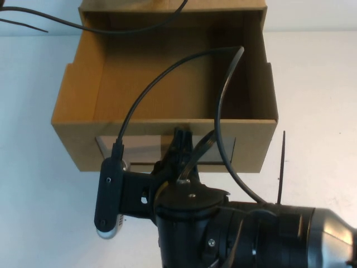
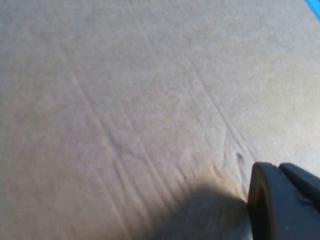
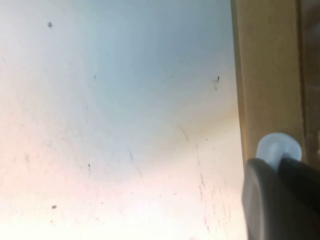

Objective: Open the shoe box
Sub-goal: 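Pull the top drawer of the cardboard box fully open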

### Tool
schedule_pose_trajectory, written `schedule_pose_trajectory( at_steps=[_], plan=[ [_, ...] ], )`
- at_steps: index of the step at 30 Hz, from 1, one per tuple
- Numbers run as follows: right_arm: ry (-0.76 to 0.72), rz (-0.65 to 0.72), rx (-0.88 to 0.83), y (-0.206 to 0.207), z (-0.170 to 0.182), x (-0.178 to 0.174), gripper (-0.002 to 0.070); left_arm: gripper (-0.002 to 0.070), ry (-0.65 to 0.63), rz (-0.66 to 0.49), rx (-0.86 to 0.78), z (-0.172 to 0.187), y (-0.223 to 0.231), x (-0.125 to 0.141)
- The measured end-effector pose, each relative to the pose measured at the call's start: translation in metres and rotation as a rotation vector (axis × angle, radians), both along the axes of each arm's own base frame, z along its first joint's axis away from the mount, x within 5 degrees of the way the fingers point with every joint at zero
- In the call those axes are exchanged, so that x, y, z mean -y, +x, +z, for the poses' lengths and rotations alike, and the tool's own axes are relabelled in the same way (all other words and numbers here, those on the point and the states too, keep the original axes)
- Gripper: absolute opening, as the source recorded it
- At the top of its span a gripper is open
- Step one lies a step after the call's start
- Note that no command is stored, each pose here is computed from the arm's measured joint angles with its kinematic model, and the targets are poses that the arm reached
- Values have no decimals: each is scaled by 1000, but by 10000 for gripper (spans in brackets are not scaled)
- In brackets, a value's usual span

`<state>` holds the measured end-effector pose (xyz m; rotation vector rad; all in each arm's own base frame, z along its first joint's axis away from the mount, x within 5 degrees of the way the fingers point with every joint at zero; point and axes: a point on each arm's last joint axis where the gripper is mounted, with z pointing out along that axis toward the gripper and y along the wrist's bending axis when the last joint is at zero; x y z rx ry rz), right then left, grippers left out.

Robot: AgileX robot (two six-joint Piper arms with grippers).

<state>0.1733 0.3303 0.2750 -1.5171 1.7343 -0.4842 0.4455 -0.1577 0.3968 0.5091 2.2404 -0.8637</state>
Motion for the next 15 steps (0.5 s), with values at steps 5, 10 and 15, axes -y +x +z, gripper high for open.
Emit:
schedule_pose_trajectory(
  at_steps=[5,10,15],
  plan=[
    [24,-33,-8,0,0,1,45,-4,0,0,0,0,0,0],
    [16,-79,-52,-3,-3,4,234,-4,0,0,0,0,0,0],
    [-17,-129,-70,-7,-3,10,312,-4,3,4,15,6,-3,-1]
  ],
)
